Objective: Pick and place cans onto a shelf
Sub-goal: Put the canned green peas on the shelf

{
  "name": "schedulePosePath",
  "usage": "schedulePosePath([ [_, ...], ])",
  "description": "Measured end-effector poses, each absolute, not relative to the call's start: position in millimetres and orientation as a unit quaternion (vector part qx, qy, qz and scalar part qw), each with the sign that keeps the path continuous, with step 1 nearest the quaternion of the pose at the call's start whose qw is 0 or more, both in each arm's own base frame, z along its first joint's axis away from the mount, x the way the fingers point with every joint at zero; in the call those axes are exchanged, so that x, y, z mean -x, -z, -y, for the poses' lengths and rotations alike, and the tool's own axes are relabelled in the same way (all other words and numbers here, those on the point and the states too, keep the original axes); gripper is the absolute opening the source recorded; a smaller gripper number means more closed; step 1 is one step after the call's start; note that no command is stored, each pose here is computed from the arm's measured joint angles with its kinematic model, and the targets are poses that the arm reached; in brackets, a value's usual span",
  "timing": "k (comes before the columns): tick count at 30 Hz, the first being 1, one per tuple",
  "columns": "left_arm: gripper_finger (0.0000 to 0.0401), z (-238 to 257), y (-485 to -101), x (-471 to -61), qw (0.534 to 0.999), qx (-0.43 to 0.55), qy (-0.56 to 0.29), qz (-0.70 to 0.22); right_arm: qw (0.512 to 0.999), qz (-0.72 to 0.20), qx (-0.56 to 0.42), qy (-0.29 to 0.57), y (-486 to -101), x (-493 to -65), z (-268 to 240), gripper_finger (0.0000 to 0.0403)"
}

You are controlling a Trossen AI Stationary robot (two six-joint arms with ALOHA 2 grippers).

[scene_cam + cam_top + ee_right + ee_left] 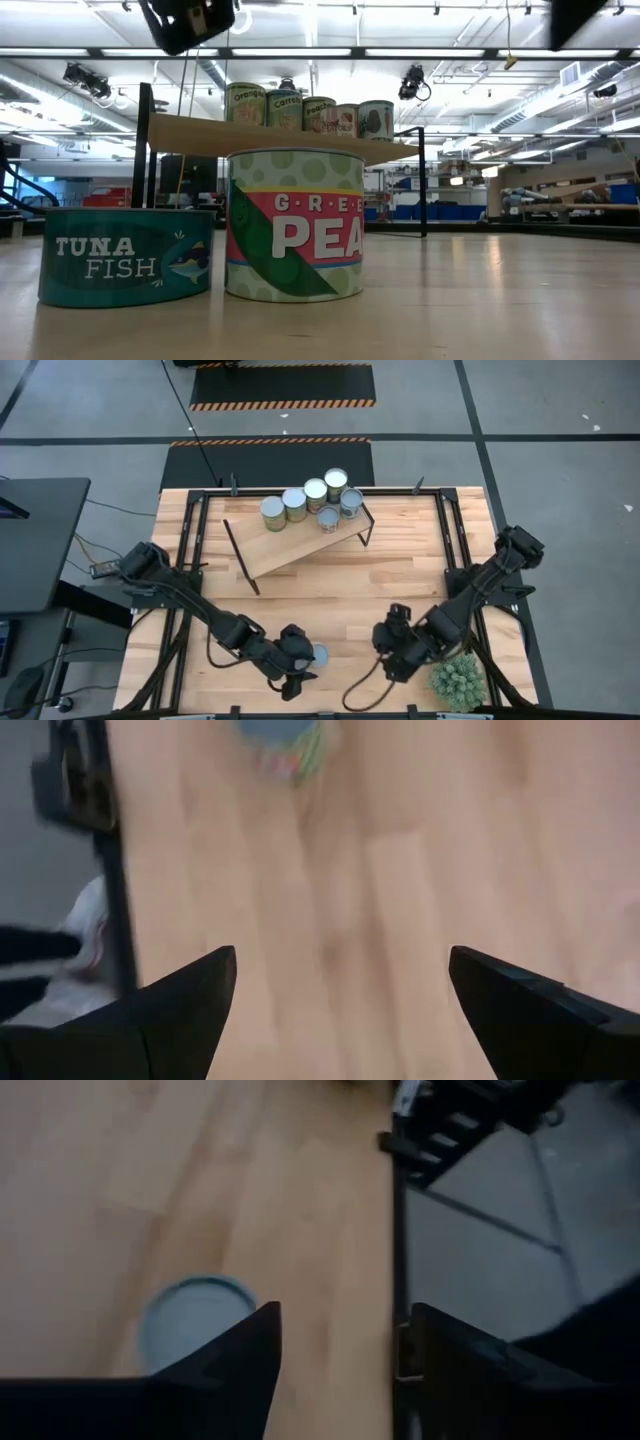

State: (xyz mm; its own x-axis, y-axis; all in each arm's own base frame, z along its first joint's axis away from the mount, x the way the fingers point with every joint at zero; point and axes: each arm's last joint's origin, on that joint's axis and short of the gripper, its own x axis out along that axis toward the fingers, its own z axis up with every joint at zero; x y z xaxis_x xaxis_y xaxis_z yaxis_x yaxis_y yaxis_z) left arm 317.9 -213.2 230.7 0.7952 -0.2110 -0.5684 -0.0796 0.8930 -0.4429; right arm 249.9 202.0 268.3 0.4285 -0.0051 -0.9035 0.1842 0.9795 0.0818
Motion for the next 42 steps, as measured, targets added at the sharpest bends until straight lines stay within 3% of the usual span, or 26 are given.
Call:
schedulePosePath([
  [4,0.0220,218,-246,-332,0.935,0.167,0.018,-0.311,0.823,-0.559,-0.093,0.041,-262,-230,-219,0.0373],
  [8,0.0211,219,-255,-346,0.934,0.094,0.009,-0.345,0.837,-0.541,-0.059,0.055,-260,-210,-232,0.0373],
  [12,0.0212,215,-259,-358,0.920,0.093,-0.022,-0.380,0.841,-0.532,-0.072,0.070,-260,-197,-241,0.0373],
  [16,0.0241,207,-251,-365,0.904,0.092,-0.053,-0.415,0.849,-0.519,-0.075,0.072,-261,-187,-249,0.0373],
  [23,0.0339,188,-244,-372,0.883,0.105,-0.044,-0.455,0.867,-0.475,-0.093,0.121,-261,-185,-248,0.0373],
  [28,0.0384,179,-244,-376,0.874,0.115,-0.023,-0.471,0.869,-0.472,-0.085,0.122,-262,-187,-246,0.0373],
  [42,0.0398,181,-243,-373,0.871,0.081,0.005,-0.485,0.870,-0.468,-0.085,0.128,-262,-199,-239,0.0373],
])
